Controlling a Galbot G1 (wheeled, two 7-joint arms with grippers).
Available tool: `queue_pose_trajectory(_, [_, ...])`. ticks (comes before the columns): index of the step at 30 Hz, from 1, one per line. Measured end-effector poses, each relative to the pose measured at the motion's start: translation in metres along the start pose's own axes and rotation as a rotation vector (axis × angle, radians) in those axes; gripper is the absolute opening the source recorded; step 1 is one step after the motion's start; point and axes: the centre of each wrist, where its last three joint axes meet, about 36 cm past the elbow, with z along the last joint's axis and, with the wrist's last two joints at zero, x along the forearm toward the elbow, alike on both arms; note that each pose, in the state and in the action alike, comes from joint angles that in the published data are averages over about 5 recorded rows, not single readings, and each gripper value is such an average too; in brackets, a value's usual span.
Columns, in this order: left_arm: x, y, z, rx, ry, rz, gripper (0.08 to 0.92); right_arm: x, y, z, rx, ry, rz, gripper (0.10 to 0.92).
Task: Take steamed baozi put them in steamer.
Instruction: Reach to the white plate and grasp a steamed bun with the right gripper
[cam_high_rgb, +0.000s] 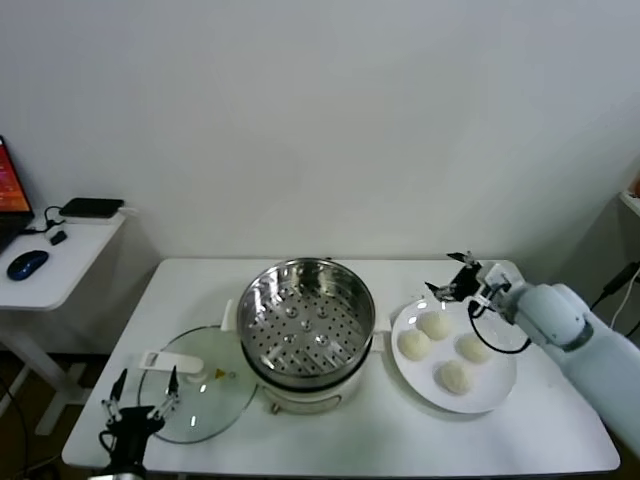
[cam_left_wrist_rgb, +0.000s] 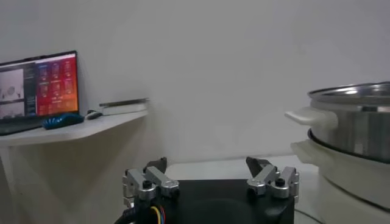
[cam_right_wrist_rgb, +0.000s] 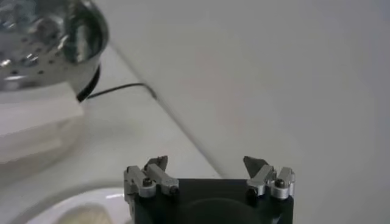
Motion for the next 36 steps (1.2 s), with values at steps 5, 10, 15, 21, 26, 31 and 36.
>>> queue_pose_trajectory(5, [0.0, -0.003, 0.004, -0.008, 0.001, 0.01, 0.823, -0.001, -0.027, -0.005, 0.135, 0.063, -0.151, 0.823])
queue_pose_trajectory(10, [-0.002, -0.005, 0.009, -0.009, 0.005, 0.014, 0.823, -0.008, -0.051, -0.012, 0.215, 0.124, -0.283, 0.823])
queue_pose_trajectory(15, [-0.003, -0.006, 0.013, -0.01, 0.01, 0.019, 0.823, -0.02, -0.07, -0.022, 0.257, 0.185, -0.379, 0.823])
queue_pose_trajectory(21, [-0.004, -0.006, 0.018, -0.012, 0.016, 0.02, 0.823, -0.039, -0.081, -0.033, 0.283, 0.251, -0.464, 0.823])
queue_pose_trajectory(26, [-0.005, -0.006, 0.021, -0.011, 0.021, 0.02, 0.823, -0.058, -0.086, -0.039, 0.308, 0.297, -0.518, 0.823])
queue_pose_trajectory(31, [-0.005, -0.005, 0.023, -0.011, 0.027, 0.018, 0.823, -0.076, -0.087, -0.04, 0.324, 0.34, -0.544, 0.823])
queue_pose_trajectory(36, [-0.004, -0.003, 0.027, -0.015, 0.035, 0.013, 0.823, -0.093, -0.081, -0.035, 0.326, 0.38, -0.556, 0.823])
